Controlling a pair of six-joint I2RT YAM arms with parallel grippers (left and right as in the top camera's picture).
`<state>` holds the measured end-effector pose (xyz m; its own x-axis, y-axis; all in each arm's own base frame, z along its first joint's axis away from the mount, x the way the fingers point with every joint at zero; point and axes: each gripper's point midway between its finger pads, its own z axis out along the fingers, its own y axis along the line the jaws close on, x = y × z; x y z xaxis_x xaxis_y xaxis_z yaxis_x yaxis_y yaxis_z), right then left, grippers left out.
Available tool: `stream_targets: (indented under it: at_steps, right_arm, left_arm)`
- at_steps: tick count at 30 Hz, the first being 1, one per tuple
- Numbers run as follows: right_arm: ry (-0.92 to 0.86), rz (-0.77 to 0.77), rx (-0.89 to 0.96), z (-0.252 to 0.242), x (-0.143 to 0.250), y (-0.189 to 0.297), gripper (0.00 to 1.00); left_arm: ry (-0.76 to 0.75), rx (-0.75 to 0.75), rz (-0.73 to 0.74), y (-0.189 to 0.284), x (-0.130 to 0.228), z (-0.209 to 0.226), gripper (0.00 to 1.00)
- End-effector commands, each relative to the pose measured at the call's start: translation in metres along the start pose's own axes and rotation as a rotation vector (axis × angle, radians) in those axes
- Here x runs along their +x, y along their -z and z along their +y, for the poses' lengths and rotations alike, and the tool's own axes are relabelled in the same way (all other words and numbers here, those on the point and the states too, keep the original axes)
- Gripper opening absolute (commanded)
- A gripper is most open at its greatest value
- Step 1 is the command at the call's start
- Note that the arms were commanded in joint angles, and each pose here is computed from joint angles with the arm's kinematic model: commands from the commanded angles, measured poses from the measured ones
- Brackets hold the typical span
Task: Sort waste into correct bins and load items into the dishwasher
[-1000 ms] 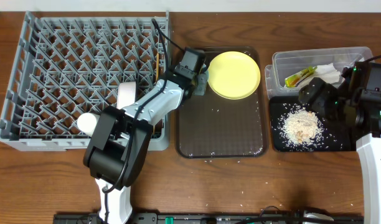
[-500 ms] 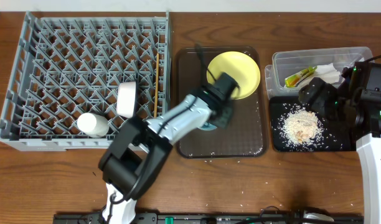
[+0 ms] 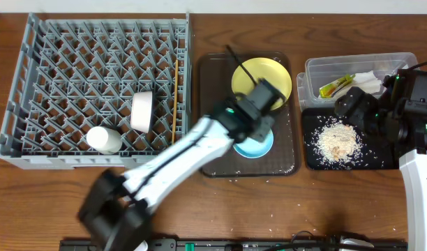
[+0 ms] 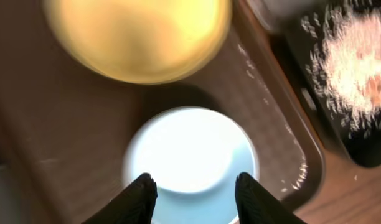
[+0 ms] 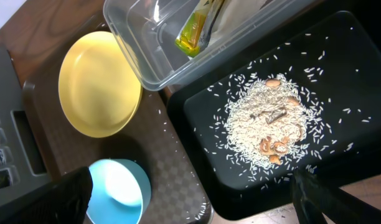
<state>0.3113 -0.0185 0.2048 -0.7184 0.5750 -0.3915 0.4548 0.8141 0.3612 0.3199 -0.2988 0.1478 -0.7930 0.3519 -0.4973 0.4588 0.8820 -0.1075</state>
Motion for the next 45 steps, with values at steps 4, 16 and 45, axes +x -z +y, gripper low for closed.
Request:
stream_targets:
  at_steps: [4,16,45]
  right_arm:
    - [-0.010,-0.003,0.002,-0.001,-0.002,0.001,0.99]
    - [-0.010,-0.003,0.002,-0.001,-0.002,0.001,0.99]
    - [-0.010,-0.003,0.002,-0.001,-0.002,0.001,0.99]
  left_arm:
    - [0.096,-0.095,0.153,-0.027,0.036,0.056,0.45]
    - [0.056,0.073,0.404,-0.090,0.096,0.039,0.37]
    - [0.118,0.097,0.113,-0.037,0.016,0.063,0.08]
